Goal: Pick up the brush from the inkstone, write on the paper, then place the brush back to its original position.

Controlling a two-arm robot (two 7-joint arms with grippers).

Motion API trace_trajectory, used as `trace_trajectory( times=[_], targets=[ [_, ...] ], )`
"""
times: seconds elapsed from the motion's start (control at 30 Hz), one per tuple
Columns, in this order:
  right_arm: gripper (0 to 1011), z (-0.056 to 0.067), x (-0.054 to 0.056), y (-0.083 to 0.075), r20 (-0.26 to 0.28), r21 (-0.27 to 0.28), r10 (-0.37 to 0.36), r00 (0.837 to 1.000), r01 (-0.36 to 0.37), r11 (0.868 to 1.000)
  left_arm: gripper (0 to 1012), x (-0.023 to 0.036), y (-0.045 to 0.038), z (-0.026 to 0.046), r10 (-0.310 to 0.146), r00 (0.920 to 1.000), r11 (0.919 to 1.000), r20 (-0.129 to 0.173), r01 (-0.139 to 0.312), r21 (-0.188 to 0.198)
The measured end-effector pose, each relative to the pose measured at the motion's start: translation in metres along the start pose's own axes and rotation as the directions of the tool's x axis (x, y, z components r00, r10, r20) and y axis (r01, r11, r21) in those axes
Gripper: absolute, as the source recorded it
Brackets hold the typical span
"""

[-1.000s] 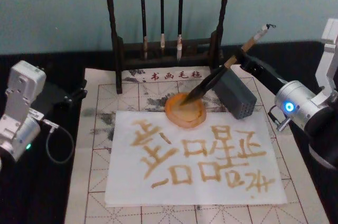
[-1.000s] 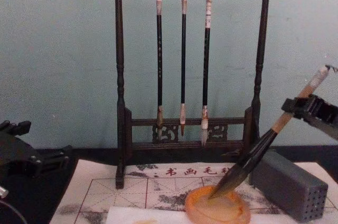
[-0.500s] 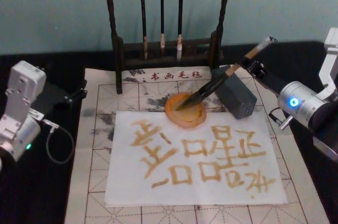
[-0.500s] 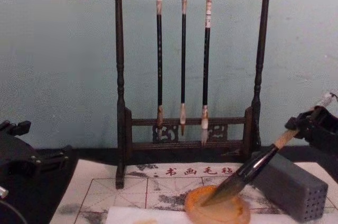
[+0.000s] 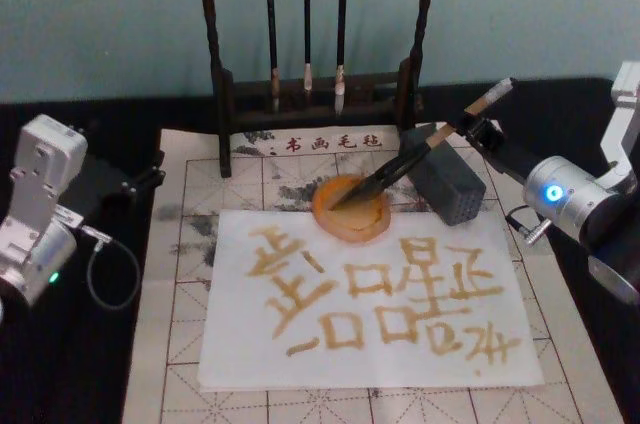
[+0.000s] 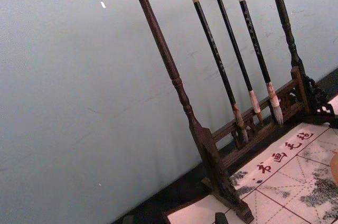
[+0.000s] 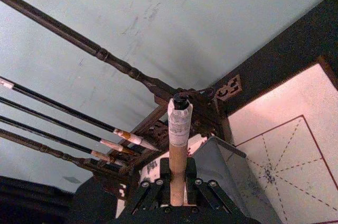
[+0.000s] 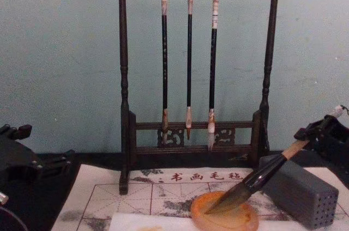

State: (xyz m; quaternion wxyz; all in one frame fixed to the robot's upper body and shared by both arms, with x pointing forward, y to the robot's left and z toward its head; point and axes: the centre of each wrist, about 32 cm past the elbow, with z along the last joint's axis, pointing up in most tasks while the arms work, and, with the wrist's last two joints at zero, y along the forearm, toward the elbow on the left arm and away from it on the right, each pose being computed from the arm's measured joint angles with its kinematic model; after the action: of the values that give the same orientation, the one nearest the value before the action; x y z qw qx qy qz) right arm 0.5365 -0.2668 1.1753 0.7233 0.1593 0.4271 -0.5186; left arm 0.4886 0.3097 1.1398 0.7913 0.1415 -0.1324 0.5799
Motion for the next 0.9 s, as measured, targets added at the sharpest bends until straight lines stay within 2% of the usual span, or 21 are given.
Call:
trace_trajectory(
  times=[0.9],
  targets=[
    [177, -0.0012, 0.0038, 0.0094, -0.012, -0.017, -0.022, 1.0, 0.022, 1.0, 1001, 0.0, 0.0, 0.0, 0.0, 1.0, 1.0, 0.0, 0.0, 0.0]
  ],
)
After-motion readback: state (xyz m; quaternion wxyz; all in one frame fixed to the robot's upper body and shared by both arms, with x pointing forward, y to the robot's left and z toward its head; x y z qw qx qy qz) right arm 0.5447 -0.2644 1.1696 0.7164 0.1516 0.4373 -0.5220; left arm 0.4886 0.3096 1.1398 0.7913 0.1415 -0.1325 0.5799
